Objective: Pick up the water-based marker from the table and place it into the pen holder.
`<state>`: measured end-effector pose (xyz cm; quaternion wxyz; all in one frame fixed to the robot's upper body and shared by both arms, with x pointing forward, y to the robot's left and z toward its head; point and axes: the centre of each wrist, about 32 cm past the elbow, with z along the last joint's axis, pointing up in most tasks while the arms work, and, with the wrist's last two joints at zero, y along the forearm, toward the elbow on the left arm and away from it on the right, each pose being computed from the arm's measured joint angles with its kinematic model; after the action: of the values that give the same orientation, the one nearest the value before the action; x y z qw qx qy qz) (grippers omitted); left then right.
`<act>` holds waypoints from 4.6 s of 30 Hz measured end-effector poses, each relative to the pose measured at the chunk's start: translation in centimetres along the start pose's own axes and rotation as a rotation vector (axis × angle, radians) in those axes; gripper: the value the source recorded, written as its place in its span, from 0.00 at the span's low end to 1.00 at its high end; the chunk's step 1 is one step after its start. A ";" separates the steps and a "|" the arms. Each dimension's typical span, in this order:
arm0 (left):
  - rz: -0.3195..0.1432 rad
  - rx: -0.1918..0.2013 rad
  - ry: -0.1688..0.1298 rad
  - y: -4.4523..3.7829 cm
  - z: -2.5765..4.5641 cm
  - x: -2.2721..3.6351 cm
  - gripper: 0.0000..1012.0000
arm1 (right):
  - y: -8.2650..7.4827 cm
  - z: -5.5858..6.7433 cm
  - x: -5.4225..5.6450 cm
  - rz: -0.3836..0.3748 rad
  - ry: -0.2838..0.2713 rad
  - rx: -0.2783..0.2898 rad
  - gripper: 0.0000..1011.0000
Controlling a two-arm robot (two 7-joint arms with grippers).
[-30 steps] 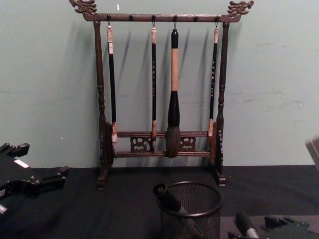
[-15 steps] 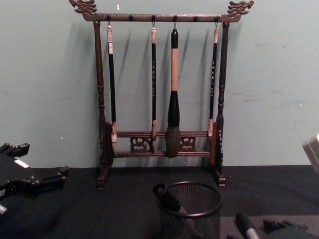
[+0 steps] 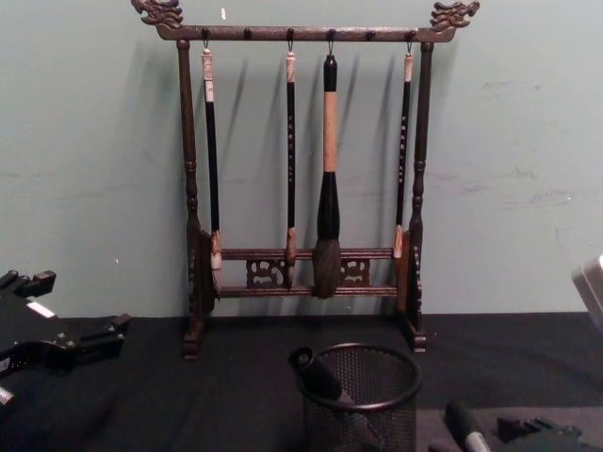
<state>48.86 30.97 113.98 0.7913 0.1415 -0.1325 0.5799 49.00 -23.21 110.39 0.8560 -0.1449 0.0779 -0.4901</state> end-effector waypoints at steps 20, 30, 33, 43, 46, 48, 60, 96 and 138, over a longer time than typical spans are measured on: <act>0.000 0.000 0.000 0.00 0.00 0.00 1.00 | 0.0 0.0 0.0 0.000 0.000 0.002 0.54; 0.000 0.000 0.000 0.00 0.00 0.00 1.00 | 0.0 0.0 0.0 0.000 0.000 0.002 0.23; 0.000 0.000 0.000 0.00 0.00 0.00 1.00 | 0.0 0.0 0.0 0.000 0.000 0.002 0.21; 0.000 0.000 0.000 0.00 0.00 0.00 1.00 | 0.0 0.0 0.0 0.000 0.000 0.002 0.21; 0.000 0.000 0.000 0.00 0.00 0.00 1.00 | -0.1 -0.1 -0.1 0.007 0.002 0.006 0.21; 0.000 0.000 0.000 0.00 0.00 0.00 1.00 | -0.1 -0.1 -0.2 0.015 0.004 0.014 0.21; 0.000 0.000 0.000 0.00 0.00 0.00 1.00 | -0.7 -0.1 -0.3 0.024 -0.009 0.125 0.21; 0.000 0.000 0.000 0.00 0.00 0.00 1.00 | -1.4 -0.3 -0.7 0.001 -0.056 0.411 0.21; 0.000 0.000 0.000 0.00 0.00 0.00 1.00 | 3.2 3.6 -0.5 0.219 -0.090 0.489 0.21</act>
<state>48.86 30.97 113.98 0.7913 0.1415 -0.1325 0.5799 52.37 -20.59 112.71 0.9160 0.0541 -0.0658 -0.3921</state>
